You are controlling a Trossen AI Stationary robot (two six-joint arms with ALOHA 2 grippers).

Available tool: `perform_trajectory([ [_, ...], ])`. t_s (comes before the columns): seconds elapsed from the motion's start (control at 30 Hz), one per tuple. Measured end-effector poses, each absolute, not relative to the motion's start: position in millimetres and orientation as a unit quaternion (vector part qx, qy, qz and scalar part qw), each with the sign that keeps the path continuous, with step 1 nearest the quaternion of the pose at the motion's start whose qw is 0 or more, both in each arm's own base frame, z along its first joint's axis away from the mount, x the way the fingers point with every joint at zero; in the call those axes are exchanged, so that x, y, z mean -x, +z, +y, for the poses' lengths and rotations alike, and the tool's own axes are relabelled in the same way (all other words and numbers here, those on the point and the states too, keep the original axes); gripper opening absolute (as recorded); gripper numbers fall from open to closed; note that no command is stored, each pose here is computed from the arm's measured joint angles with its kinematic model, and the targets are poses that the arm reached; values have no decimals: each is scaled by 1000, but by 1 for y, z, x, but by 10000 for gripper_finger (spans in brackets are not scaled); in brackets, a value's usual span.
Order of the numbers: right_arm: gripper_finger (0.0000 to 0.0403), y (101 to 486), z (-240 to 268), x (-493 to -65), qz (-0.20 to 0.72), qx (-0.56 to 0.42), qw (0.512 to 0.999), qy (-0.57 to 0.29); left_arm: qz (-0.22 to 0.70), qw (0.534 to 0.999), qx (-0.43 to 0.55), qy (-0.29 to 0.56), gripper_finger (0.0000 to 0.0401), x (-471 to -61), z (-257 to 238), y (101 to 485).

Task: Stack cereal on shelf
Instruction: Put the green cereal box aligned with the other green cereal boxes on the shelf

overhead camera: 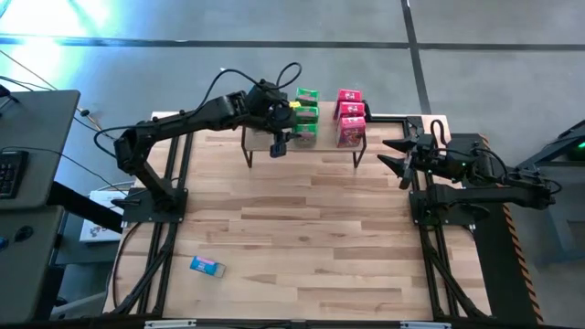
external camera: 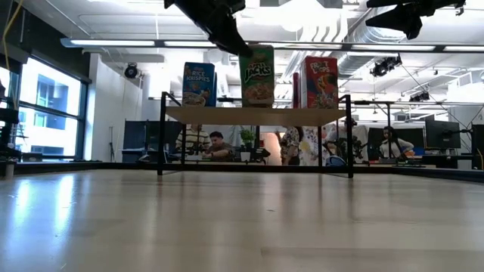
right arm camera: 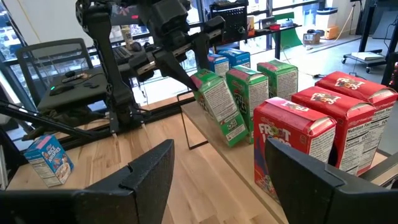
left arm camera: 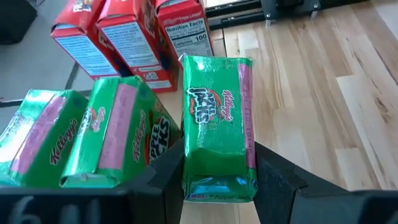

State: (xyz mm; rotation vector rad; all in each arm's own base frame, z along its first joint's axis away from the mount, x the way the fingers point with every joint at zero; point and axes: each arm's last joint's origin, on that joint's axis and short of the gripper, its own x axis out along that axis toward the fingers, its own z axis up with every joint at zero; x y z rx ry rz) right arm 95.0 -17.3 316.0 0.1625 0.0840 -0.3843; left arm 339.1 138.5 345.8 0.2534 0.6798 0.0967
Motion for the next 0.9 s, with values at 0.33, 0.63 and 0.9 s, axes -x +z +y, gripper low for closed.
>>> perform_trajectory([
  [0.33, 242, 316, -17, -95, 42, -81, 977, -191, 339, 933, -111, 43, 138, -345, 141, 338],
  [0.63, 242, 316, -17, -95, 42, -81, 977, -191, 340, 932, -117, 43, 159, -344, 143, 338],
  [0.9, 242, 316, -17, -95, 42, -81, 977, -191, 344, 929, -131, 46, 216, -344, 144, 337],
])
